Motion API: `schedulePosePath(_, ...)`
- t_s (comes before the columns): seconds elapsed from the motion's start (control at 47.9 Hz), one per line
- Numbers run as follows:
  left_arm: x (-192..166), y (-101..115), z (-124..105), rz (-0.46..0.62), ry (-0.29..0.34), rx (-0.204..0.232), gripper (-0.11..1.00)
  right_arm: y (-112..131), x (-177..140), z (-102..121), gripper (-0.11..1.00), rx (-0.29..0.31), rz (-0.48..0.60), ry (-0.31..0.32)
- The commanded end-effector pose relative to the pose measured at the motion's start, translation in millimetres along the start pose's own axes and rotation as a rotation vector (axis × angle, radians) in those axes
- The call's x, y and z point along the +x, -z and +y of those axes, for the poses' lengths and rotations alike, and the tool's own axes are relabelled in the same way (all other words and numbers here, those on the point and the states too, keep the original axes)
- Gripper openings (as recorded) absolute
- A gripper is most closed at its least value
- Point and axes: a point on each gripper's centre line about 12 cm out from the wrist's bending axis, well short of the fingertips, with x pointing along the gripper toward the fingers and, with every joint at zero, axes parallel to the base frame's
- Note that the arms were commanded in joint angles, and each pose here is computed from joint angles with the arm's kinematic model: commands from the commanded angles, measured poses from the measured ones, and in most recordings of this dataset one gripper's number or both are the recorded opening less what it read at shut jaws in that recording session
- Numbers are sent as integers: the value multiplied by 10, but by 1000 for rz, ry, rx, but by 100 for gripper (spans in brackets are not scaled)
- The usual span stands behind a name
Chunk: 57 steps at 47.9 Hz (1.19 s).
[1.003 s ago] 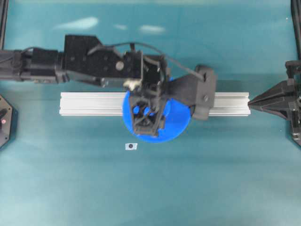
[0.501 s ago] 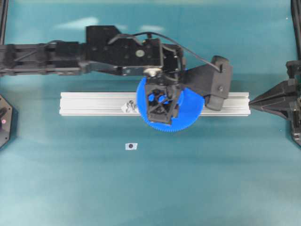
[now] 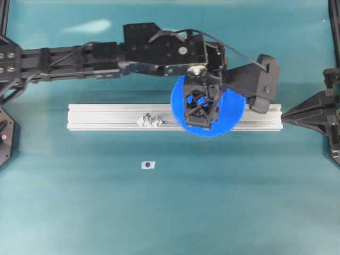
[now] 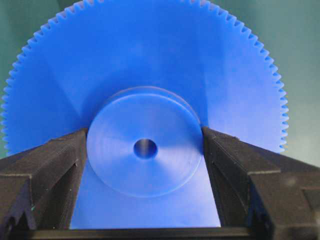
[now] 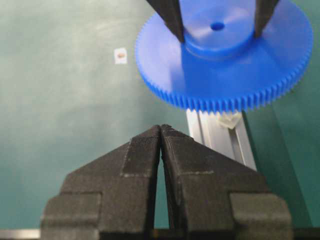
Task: Insert the large gear onto the shaft.
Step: 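Carry the upright gear toward the upper metal shaft on the rail, then align the gear's center hole with the shaft tip using the left gripper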
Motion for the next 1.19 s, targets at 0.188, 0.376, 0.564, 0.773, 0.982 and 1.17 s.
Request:
schedulePosePath(0.188,-156,-130,52,-60,-25,26,76,-38,1,3,12,8,-9,0)
schedulePosePath(0.376,-71,-96,74,-40,-20,20,76,-38,1,1,12,9,-10,1)
schedulePosePath(0.564,45,-79,101,-23,-16,15,76,-38,1,3,12,7,-9,0)
schedulePosePath(0.773,106,-54,154,-13,-15,5,76,-31,2,3,12,8,-8,0)
schedulePosePath(0.982,107,-24,233,-11,-20,-10,76,-33,-1,2,12,7,-9,0)
schedulePosePath(1.17,129,-10,255,-7,-19,-14,76,-33,-1,2,12,7,-9,0)
